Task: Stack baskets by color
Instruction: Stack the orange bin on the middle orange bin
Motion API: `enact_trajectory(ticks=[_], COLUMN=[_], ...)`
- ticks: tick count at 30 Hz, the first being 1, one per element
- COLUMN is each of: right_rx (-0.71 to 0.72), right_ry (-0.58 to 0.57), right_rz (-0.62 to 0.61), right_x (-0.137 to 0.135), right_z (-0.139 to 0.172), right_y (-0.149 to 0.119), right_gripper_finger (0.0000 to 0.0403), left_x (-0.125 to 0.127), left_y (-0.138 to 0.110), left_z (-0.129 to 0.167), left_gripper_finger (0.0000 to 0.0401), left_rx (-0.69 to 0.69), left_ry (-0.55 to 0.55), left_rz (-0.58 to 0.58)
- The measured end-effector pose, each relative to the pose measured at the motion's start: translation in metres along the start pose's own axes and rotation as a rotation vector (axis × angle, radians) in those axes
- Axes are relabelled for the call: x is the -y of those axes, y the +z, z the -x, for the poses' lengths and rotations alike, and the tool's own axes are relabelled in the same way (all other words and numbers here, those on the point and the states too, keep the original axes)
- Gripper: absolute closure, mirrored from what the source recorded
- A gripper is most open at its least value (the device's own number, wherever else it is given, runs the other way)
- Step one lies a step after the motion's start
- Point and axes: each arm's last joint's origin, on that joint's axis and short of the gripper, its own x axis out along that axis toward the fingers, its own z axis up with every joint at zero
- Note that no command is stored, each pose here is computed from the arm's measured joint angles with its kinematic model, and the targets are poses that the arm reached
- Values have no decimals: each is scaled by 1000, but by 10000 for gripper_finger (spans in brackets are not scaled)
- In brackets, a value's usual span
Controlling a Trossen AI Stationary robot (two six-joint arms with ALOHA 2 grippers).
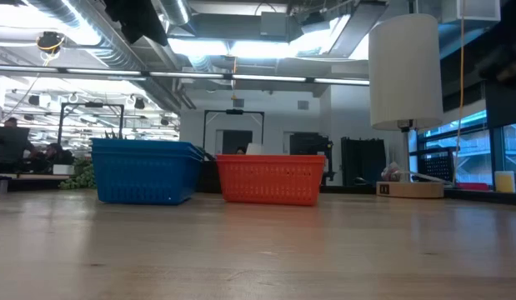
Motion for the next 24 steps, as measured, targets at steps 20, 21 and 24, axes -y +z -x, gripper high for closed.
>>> enact_trajectory(ticks=[20, 21, 24], right_rx=[24, 28, 46], right_ry=[-20, -30, -82], right_rz=[-110, -111, -161], right_x=[14, 14, 16], right_z=[-29, -29, -29], right_y=[-11, -11, -11], right_gripper_finger=[379, 371, 345], left_x=[-2, -2, -3], left_y=[1, 1, 1], left_z=[0, 0, 0], left_gripper_finger=[346, 346, 346], left_rx=[9, 9, 10], left_ry=[69, 72, 105], left_rz=[26, 26, 36])
